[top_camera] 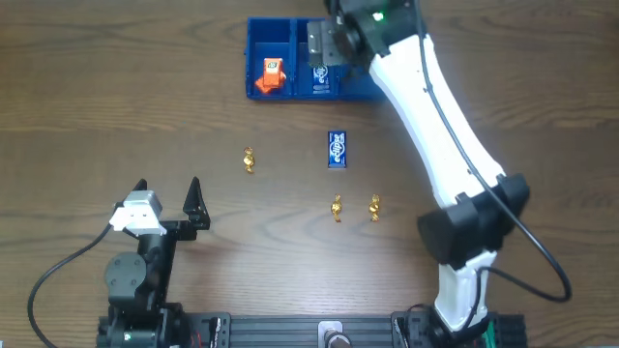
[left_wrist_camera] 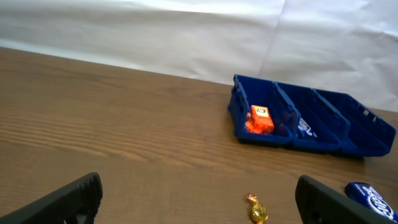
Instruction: Sort Candies Into Trays
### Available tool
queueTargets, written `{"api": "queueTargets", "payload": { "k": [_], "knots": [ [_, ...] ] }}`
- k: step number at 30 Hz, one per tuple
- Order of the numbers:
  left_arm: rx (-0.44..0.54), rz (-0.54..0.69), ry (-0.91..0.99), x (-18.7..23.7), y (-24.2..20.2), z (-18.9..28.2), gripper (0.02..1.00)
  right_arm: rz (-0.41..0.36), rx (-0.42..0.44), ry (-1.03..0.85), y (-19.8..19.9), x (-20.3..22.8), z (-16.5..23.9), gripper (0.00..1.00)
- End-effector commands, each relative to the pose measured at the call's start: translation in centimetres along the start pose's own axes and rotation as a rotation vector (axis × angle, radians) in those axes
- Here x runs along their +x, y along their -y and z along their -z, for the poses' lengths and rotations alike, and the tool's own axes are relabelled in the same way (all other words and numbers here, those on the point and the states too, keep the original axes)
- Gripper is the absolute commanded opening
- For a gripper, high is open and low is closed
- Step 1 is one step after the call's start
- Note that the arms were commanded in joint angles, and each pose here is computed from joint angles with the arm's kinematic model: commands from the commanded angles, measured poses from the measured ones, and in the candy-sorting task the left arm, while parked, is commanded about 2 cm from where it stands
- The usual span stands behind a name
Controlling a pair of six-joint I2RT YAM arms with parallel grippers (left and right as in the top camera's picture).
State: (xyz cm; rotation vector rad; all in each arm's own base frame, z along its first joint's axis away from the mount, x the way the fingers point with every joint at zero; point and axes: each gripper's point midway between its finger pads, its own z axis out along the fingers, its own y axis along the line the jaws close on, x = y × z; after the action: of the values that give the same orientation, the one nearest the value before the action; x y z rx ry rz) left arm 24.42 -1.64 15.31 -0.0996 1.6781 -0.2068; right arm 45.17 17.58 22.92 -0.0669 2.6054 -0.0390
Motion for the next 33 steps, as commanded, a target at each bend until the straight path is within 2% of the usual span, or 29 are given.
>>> {"api": "queueTargets", "payload": {
  "k": [1,5,8,15,18,23,25,30,33],
  "knots": [
    [-0.001,-0.012,-0.049,1.6,-0.2,-0.1,0.998,0.011,0.021,-0.316,-1.0,10.6,-9.1,0.998],
    [-0.001,-0.012,-0.049,1.6,-0.2,-0.1,0.996,-0.006,-0.055,-0.416,-2.2,15.3,-11.9,0.998],
    [-0.001,-0.012,-0.049,1.6,-0.2,-0.1,0.996,-0.023,-0.047,-0.442,-2.7,17.0,-12.5,0.998],
    [-0.001,-0.012,-0.049,1.6,-0.2,-0.1,0.998,-0.025,-0.051,-0.437,-3.1,18.2,-13.6,0.998],
    [-0.001,-0.012,-0.049,1.6,-0.2,-0.1,0.996,-0.069,-0.033,-0.452,-2.8,19.1,-14.1,0.998],
    [-0.001,-0.012,-0.049,1.6,-0.2,-0.1,0.998,-0.125,-0.001,-0.438,-2.7,19.1,-14.3,0.934],
    [-0.001,-0.012,-0.049,1.6,-0.2,-0.1,0.996,-0.129,0.006,-0.434,-2.8,19.2,-14.3,0.882],
    [-0.001,-0.012,-0.049,1.6,-0.2,-0.1,0.998,-0.131,0.018,-0.426,-2.7,19.2,-14.5,0.505],
    [-0.001,-0.012,-0.049,1.6,-0.2,-0.1,0.998,-0.129,0.021,-0.433,-2.7,19.5,-14.9,0.354]
  ]
}}
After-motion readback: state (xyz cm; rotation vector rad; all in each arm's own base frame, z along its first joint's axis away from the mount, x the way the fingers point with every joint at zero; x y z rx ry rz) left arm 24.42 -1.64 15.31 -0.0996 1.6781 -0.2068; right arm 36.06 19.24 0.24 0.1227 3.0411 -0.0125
